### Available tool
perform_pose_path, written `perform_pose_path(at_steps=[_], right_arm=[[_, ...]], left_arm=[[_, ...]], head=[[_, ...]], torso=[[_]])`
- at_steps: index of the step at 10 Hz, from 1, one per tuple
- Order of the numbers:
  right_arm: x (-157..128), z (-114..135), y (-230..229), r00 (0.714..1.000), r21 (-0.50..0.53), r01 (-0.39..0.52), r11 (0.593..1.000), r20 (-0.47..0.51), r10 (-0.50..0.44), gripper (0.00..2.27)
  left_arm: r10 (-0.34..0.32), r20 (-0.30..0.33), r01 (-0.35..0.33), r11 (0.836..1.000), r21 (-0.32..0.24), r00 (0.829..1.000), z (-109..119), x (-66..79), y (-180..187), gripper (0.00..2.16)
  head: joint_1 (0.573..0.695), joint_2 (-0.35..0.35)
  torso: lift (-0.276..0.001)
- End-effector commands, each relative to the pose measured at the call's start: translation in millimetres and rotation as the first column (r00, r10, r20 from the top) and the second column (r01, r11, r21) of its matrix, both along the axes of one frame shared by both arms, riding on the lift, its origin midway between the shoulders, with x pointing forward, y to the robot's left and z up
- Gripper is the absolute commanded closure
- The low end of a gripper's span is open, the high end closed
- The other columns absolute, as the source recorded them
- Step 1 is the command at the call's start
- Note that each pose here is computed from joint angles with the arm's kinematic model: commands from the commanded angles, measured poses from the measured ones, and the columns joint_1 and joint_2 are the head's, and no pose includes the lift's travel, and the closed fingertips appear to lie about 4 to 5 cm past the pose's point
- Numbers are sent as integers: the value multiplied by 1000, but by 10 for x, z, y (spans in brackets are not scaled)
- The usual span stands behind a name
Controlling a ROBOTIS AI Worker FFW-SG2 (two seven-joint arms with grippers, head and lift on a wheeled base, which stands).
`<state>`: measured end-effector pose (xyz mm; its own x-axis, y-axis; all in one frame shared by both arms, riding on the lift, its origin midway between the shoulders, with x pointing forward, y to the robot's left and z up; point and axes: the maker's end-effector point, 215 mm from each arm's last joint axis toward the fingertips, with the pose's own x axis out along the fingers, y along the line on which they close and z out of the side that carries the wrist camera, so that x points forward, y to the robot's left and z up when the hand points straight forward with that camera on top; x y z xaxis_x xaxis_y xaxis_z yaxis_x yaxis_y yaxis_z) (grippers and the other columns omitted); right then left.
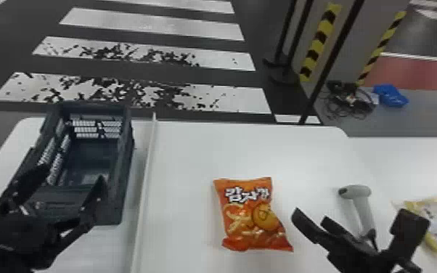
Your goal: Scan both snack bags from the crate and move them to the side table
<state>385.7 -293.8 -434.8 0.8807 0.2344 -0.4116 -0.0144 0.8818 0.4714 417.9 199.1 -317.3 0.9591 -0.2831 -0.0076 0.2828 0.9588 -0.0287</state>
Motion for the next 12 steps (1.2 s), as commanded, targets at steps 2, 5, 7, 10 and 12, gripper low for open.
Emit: perform_pose_path(at_steps=[2, 5, 7, 10, 12], right_arm=[[-159, -198, -16, 994, 93, -25, 995, -106, 35, 113], [-131, -427, 62, 987, 190, -42, 981, -143, 70, 113], [-155, -574, 155, 979, 235, -62, 970, -174, 104, 113], [-197, -635, 394, 966, 315, -117, 942, -184, 182, 113], [-162, -641, 468, 964, 331, -130, 935, -178, 197, 171]], left_arm=[[32, -7, -32, 999, -10, 999, -118, -99, 197, 80], [59, -25, -59, 998, -31, 998, -245, -149, 343, 80], [64, -29, -65, 997, -35, 997, -268, -155, 349, 80], [69, -44, -71, 996, -44, 997, -346, -145, 366, 80], [73, -54, -75, 996, -47, 996, -398, -149, 379, 80]], head=[[695, -121], [695, -91], [695, -78], [695, -51], [695, -28]], torso=[[-99], [-99], [-99], [-99], [-99]])
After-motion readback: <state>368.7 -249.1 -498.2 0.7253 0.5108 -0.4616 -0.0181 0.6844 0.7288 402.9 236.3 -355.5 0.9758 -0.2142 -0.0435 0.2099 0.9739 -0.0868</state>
